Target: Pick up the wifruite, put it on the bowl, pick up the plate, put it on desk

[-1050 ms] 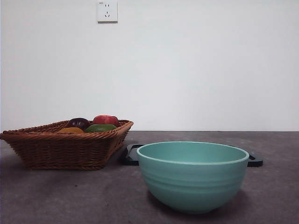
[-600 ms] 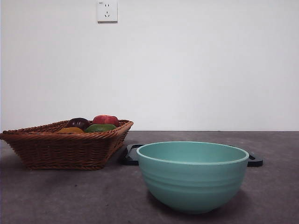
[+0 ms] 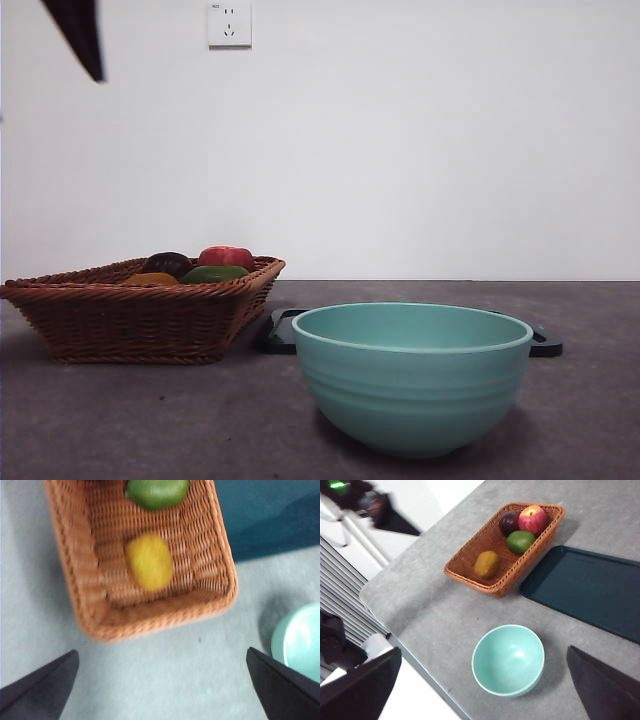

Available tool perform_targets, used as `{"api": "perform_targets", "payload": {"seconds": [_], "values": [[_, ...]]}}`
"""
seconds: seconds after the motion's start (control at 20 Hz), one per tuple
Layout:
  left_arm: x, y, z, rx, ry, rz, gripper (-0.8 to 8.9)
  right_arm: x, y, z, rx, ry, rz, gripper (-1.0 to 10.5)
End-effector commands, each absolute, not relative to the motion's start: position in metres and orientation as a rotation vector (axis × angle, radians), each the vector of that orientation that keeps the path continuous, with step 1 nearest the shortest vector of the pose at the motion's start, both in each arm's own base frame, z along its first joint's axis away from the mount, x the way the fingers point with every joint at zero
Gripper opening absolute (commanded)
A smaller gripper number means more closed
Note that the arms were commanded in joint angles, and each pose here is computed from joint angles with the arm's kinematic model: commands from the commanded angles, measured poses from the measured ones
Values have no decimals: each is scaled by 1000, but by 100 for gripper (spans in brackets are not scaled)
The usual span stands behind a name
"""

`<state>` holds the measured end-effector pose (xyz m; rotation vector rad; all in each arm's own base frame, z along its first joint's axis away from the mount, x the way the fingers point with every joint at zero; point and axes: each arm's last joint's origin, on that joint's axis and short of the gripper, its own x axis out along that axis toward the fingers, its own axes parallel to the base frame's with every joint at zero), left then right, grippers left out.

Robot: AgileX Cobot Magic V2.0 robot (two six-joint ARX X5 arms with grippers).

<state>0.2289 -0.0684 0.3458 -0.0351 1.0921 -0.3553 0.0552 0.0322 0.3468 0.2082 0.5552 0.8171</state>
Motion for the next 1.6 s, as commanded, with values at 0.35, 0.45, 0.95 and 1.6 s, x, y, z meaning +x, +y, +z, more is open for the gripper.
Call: {"api": "perform_targets", "payload": {"seconds": [0.35,0.45,0.95,1.6], "values": [[309,-130,283,93,1268,-252,586,44,29,363,187,528,832,580],[324,-140,262,98,1284,-232,586,43,29,363,186,526,832,580],[353,-153,204,71,1354,-184,583,43,29,363,187,527,832,580],[363,-152,223,141,1347,-237,239,44,29,364,180,516,834,580]]}}
